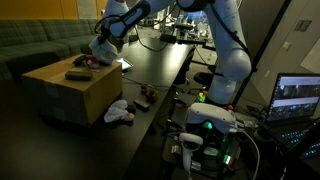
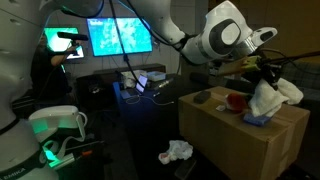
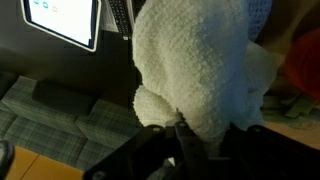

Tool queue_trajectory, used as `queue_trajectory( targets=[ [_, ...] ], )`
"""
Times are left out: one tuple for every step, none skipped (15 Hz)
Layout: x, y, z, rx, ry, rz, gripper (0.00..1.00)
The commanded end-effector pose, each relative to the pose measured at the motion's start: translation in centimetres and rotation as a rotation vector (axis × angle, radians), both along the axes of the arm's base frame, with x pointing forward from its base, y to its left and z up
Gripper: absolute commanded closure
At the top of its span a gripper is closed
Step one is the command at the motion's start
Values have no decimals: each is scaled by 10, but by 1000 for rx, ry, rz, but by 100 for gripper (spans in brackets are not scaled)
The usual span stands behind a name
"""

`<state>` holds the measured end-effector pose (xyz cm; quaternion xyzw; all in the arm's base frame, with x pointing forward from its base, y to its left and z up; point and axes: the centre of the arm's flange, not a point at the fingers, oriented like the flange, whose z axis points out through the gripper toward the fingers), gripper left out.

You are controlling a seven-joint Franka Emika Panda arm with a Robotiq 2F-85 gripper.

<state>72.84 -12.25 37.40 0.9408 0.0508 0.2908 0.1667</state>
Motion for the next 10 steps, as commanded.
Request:
queue_trajectory(
  targets=[
    [39,1,2,1,-50,40,91],
    [45,5,-1,-2,-58,47,91],
    [48,8,-3,-4,-66,51,91],
    [53,12,-3,-3,-83,59,91],
    [56,15,-3,3,-100,67,91],
    [58,19,-2,11,-115,78,91],
    [60,25,-5,20,-126,91,91],
    [60,30,-4,42,-135,108,91],
    [59,35,-4,71,-141,124,91],
    [57,41,-4,105,-144,146,91]
  ],
)
